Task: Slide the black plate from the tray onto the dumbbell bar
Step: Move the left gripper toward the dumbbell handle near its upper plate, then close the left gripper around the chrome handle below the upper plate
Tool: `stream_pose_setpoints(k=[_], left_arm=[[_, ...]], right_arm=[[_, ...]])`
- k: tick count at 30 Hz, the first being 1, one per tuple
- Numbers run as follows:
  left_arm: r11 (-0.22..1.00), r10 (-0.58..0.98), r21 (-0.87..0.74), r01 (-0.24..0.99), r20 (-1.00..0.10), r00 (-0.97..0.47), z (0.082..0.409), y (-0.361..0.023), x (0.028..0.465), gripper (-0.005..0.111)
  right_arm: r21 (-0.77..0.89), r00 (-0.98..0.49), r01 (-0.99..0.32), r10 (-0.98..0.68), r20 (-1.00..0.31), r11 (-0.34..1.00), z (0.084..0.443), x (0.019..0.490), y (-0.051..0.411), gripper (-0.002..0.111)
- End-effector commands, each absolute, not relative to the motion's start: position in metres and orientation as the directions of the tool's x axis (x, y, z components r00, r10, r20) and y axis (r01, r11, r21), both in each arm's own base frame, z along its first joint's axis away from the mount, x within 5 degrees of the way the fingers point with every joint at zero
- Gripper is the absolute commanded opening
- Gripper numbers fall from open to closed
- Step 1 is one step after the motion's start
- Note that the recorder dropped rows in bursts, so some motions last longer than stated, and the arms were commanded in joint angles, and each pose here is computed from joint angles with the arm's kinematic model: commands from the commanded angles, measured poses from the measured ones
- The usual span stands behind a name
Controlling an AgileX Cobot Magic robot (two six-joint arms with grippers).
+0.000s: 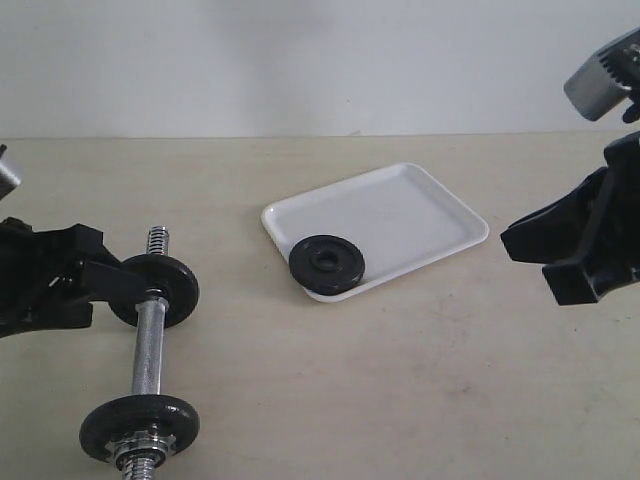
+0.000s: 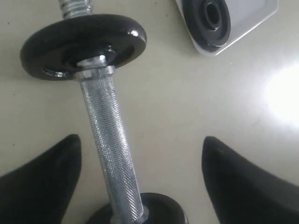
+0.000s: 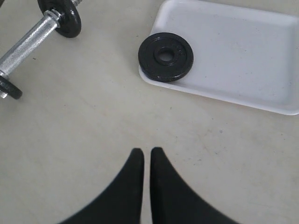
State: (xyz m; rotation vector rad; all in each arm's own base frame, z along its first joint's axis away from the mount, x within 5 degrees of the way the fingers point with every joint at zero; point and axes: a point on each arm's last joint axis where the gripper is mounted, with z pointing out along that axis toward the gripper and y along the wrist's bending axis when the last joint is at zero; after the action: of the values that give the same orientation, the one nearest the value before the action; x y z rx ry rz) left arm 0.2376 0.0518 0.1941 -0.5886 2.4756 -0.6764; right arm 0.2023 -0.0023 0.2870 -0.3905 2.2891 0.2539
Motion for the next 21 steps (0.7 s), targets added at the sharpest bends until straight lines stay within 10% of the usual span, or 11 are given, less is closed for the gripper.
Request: stream_pose_setpoints(k=[1,21], left_arm=[[0.755,-0.560,-0.573,-0.320,-0.308,-0.769,0.183,0.054,0.243,0.068],[0.826,-0.526,-0.459,-0.327,-0.421,-0.739,0.170,0.023,0.267,0.068]], right_arm=[[0.040,-0.632,-0.365,-0.216,-0.744,0.930,0.289,0.203,-0.003,0.000],[0.039,-0.632,-0.367,-0.218,-0.743,0.929,0.289,0.203,-0.003,0.000]])
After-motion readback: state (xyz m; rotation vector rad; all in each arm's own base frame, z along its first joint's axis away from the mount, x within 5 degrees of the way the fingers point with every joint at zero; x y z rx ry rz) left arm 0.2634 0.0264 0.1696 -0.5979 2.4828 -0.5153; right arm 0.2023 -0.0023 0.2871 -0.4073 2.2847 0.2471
